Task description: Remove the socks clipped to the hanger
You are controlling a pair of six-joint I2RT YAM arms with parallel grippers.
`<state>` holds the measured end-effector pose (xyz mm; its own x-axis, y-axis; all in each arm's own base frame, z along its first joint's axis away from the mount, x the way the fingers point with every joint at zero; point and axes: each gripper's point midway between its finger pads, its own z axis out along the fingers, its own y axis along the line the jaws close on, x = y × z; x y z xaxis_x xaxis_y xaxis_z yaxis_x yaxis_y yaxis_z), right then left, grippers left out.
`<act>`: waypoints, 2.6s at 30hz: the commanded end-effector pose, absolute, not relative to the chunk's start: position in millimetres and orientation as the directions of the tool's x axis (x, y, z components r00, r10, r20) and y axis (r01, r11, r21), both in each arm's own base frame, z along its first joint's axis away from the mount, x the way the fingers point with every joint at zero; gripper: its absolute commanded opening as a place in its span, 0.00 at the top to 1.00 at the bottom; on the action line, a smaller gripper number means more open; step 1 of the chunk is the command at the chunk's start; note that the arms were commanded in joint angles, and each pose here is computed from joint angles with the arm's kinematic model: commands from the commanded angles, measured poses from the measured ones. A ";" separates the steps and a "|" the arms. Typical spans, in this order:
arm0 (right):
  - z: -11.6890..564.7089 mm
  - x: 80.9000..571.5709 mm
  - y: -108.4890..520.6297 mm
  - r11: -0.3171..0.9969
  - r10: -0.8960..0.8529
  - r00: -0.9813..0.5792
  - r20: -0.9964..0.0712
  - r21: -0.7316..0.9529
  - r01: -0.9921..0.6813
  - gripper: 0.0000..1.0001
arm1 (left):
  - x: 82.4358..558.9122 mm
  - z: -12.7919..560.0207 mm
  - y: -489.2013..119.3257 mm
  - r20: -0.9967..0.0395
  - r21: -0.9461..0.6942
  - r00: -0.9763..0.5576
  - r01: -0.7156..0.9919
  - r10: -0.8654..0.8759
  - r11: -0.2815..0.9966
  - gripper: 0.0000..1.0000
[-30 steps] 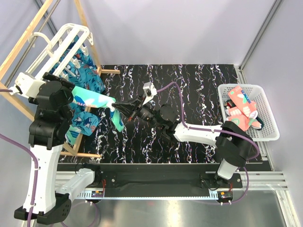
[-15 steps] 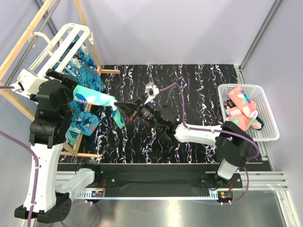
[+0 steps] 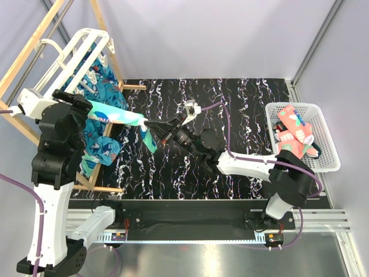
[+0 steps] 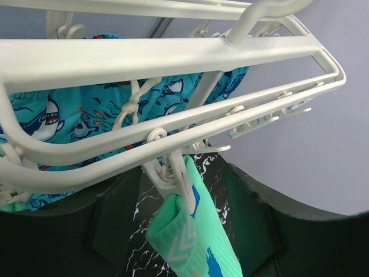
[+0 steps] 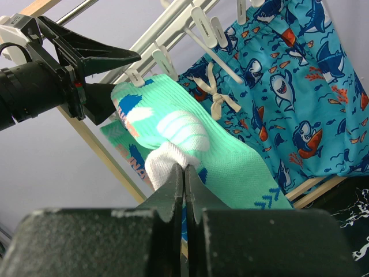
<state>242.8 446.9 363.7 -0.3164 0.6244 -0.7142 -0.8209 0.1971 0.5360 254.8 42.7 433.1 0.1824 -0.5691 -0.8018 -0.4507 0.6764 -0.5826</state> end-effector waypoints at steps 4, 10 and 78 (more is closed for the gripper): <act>394.7 246.1 426.3 0.183 0.705 -0.271 -0.656 0.537 -0.824 1.00 | 255.7 451.9 47.8 -0.786 -0.613 0.248 -0.436 -0.566 0.659 0.39; 395.1 244.5 427.3 0.178 0.704 -0.274 -0.655 0.537 -0.825 1.00 | 252.0 451.6 53.5 -0.770 -0.635 0.294 -0.440 -0.566 0.635 0.46; 425.3 308.1 25.8 0.946 0.179 0.062 -0.982 0.189 0.264 1.00 | 227.0 427.5 -133.4 -0.848 -0.522 -0.345 0.420 -0.402 0.742 0.32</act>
